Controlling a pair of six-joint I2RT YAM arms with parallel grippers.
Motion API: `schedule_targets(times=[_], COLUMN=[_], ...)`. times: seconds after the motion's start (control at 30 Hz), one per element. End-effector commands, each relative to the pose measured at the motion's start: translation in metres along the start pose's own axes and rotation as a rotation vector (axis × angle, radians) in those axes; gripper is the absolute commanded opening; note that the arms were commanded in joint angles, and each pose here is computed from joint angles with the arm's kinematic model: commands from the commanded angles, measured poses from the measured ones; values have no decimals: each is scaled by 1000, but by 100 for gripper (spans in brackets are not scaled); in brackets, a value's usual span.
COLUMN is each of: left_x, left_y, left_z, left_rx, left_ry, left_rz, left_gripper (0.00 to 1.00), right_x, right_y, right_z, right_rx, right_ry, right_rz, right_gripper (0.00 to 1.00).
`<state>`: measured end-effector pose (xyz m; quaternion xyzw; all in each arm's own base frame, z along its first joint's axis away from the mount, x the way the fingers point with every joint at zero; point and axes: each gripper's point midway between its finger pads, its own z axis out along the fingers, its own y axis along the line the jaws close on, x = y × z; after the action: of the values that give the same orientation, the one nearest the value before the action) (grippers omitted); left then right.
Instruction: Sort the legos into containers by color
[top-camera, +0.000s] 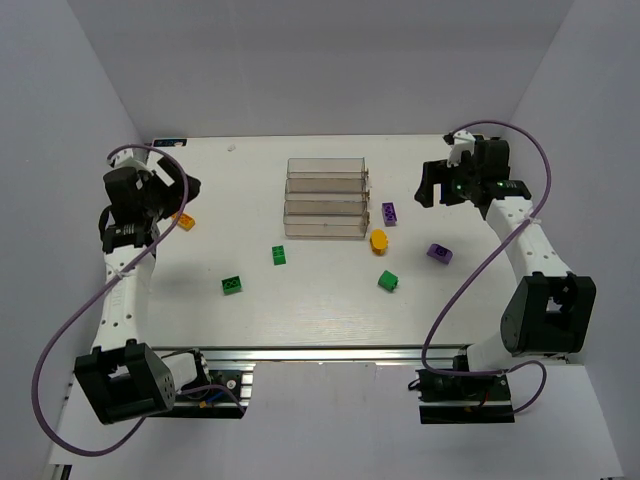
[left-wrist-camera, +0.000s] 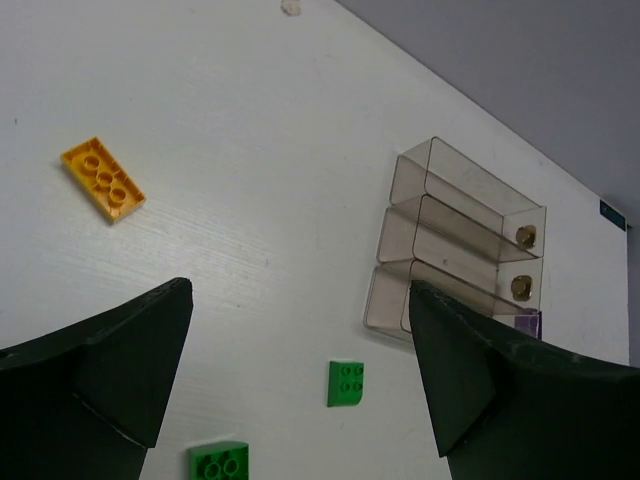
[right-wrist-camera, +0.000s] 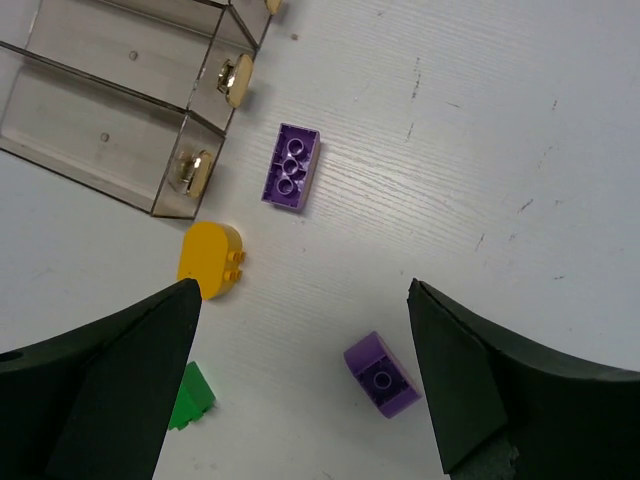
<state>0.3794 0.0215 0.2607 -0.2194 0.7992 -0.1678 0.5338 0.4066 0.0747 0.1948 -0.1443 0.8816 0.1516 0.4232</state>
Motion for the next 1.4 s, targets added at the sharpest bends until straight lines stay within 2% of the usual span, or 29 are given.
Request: schedule_targets(times=[0.0, 0.13, 0.23, 0.33, 0.43, 0.47, 0.53, 0.57, 0.6, 0.63, 0.67, 0.7, 0.73, 0.77, 0.8, 0.83, 0.87, 0.9, 0.97, 1.0, 1.1, 1.23, 1.3, 1.33, 1.37], left_x=[10, 13, 12, 15, 24, 22, 31, 26, 25, 25, 30, 19, 21, 27, 16, 15, 14, 24, 14, 24, 10, -7, -15, -8, -20], left_y=[10, 19, 24, 28, 49, 62, 86, 100, 105, 114, 122, 129, 136, 151, 152, 160, 168, 178, 184, 198, 207, 222, 224, 232, 232], left_z=[-12, -21, -24, -20, -9, -6, 5, 5, 9, 12, 20, 23, 26, 34, 40, 43, 47, 59, 74, 85, 106, 137, 149, 155, 160], left_rx=[-47, -80, -99, -114, -201, -260, -361, -432, -455, -485, -515, -550, -580, -628, -644, -668, -687, -702, -700, -718, -720, -718, -707, -718, -728], left_ry=[16, 27, 14, 24, 47, 38, 72, 56, 57, 62, 91, 75, 99, 133, 115, 127, 137, 179, 186, 231, 225, 175, 136, 155, 128], left_rz=[16, 52, 57, 45, 25, 24, 19, 17, 18, 17, 19, 23, 37, 31, 35, 32, 28, 33, 60, 70, 145, 253, 280, 291, 294], left_gripper=[98, 98, 98, 98, 96, 94, 69, 56, 47, 33, 31, 30, 38, 49, 60, 68, 76, 78, 79, 79, 78, 78, 77, 77, 77], right_x=[-30, -30, -23, -21, -17, -16, -16, -16, -15, -15, -15, -11, -8, -5, -2, 1, 3, 5, 8, 9, 12, 7, 6, 4, -1], right_y=[13, 27, 27, 25, 31, 37, 45, 50, 55, 59, 60, 63, 66, 69, 69, 73, 76, 77, 80, 79, 77, 75, 73, 73, 72], right_z=[-22, -28, -30, -31, -33, -35, -38, -39, -38, -38, -36, -33, -32, -31, -27, -26, -25, -23, -22, -19, -15, -10, -6, -6, -6], right_rx=[-45, -140, -140, -130, -175, -215, -266, -291, -320, -337, -347, -368, -381, -393, -403, -419, -435, -446, -470, -469, -469, -471, -468, -470, -464], right_ry=[-82, -94, -88, -80, -77, -79, -95, -101, -102, -102, -104, -98, -95, -89, -87, -81, -77, -71, -63, -59, -51, -49, -40, -37, -42], right_rz=[-71, -191, -282, -320, -383, -414, -451, -450, -446, -414, -397, -385, -373, -344, -329, -321, -308, -298, -284, -279, -278, -278, -265, -258, -258], right_gripper=[89, 89, 89, 89, 89, 89, 89, 73, 52, 26, 12, 14, 24, 37, 63, 75, 82, 89, 89, 89, 89, 89, 89, 89, 89])
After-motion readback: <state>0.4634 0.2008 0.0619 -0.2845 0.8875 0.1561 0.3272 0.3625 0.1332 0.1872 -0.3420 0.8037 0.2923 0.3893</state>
